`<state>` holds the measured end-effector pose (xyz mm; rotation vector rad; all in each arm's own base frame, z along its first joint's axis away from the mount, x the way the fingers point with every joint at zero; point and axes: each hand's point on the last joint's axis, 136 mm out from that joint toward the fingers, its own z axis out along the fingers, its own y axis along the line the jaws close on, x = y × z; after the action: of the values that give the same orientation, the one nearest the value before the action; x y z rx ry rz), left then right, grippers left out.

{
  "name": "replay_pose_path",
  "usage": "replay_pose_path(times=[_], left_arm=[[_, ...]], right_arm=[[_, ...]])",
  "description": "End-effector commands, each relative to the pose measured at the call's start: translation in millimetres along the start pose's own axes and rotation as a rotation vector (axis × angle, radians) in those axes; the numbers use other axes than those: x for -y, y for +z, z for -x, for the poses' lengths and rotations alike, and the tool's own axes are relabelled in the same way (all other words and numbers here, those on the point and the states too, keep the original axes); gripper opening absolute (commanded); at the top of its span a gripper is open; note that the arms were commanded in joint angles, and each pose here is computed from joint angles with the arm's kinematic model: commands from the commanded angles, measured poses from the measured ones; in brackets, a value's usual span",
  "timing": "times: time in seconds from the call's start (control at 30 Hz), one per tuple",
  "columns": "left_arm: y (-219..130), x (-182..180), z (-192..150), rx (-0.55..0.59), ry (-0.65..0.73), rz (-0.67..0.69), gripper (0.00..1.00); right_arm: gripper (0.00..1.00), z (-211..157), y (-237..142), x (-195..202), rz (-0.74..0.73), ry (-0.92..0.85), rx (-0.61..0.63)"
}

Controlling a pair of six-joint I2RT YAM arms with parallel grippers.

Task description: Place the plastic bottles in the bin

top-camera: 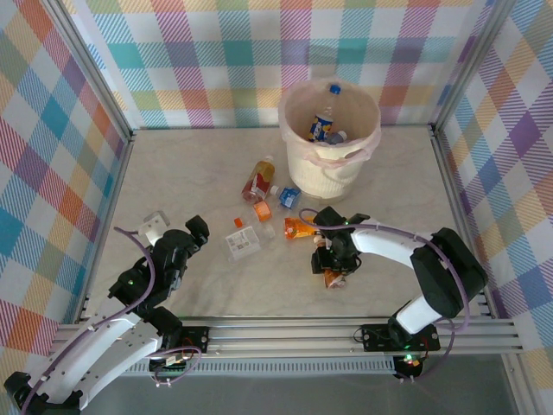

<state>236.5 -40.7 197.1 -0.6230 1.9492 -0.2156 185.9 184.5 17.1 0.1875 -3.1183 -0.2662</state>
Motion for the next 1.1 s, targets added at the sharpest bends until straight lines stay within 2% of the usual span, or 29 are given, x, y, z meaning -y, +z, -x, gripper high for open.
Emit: replay_pose_path(times=[0.0,0.1,0.23,0.5,0.8,1.07], left_arm=[[1,-9,-3,0.007,0.010,0.037,1.00],[2,-9,-4,0.005,0.012,0.044,1.00],[4,-9,-5,0.000,0.020,0.051,1.00],[8,-6,-7,-0.011,0.029,0.064,1.00],[15,-2,-14,-0.028,0.032,0.062,1.00],[15,5,-13,-0.032,0.017,0.034,1.00]], right_arm=[[0.57,-7,4,-8,0.003,-0.013,-0.038],[0.46,-7,-4,-11,0.011,-0.020,-0.025],[0.39,-3,-23,-18,0.041,-0.027,0.015],[0.35,10,-87,-36,0.137,-0.081,0.172],[0.31,40,-185,-70,0.278,-0.206,0.461],[0.29,82,-278,-91,0.287,-0.319,0.790]])
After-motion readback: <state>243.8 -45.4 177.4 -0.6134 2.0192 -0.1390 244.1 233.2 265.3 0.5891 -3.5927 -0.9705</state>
